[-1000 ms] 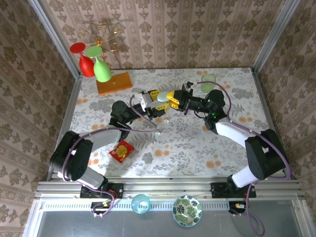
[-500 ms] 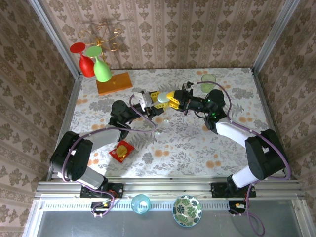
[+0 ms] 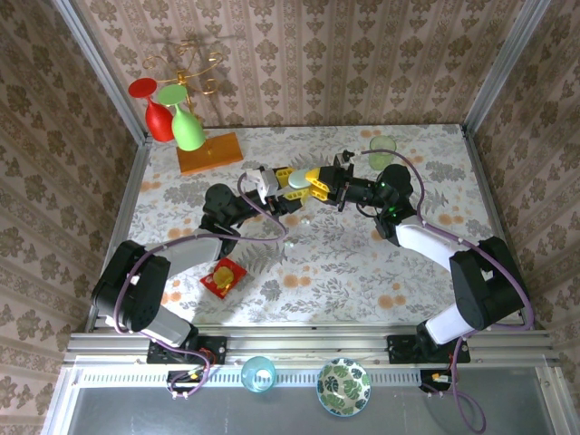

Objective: Insert wireless bluetooth earbuds into charging case

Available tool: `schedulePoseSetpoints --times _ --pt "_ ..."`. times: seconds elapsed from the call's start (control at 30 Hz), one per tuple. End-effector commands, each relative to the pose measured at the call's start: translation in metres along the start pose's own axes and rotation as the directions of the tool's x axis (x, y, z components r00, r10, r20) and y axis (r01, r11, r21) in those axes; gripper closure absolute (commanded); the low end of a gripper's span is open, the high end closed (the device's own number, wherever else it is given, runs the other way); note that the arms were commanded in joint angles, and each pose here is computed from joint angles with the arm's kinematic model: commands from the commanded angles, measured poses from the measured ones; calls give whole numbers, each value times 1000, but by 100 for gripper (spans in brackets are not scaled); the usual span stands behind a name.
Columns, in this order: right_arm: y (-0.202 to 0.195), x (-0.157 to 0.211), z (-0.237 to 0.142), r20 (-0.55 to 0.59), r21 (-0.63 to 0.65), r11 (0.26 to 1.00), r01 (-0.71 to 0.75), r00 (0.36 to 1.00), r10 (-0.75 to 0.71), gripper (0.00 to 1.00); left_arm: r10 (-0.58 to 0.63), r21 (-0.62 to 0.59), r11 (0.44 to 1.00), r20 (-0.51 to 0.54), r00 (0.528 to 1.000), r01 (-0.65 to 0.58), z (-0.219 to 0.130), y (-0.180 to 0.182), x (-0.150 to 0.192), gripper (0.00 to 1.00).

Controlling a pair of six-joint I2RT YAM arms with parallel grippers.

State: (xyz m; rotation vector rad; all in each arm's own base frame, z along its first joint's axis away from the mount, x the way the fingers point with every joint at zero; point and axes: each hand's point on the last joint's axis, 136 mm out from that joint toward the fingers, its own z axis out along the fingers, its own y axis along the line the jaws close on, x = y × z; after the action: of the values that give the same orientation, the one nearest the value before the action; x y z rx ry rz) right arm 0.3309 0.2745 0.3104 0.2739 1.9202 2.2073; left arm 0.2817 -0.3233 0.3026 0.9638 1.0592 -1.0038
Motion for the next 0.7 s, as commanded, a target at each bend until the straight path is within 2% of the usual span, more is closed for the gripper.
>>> schedulePoseSetpoints --times 0.0,0.23,0.3,0.5,0.67 --pt "10 -5 6 15 -25 999 45 999 -45 100 19 76 997 54 998 -23 4 -15 -19 47" --pt "9 -6 6 15 -25 999 42 999 -42 100 8 79 997 61 998 -13 4 -15 -20 47" --pt "8 -6 6 16 -23 999 41 999 -41 100 5 75 997 63 998 -10 5 -14 -21 51" --pt "5 -8 6 19 -25 999 33 999 -32 100 -3 75 997 73 997 -2 6 -13 -23 54" --pt "7 -6 6 16 -30 999 34 999 -33 100 -5 88 996 65 998 -1 6 -15 -19 67"
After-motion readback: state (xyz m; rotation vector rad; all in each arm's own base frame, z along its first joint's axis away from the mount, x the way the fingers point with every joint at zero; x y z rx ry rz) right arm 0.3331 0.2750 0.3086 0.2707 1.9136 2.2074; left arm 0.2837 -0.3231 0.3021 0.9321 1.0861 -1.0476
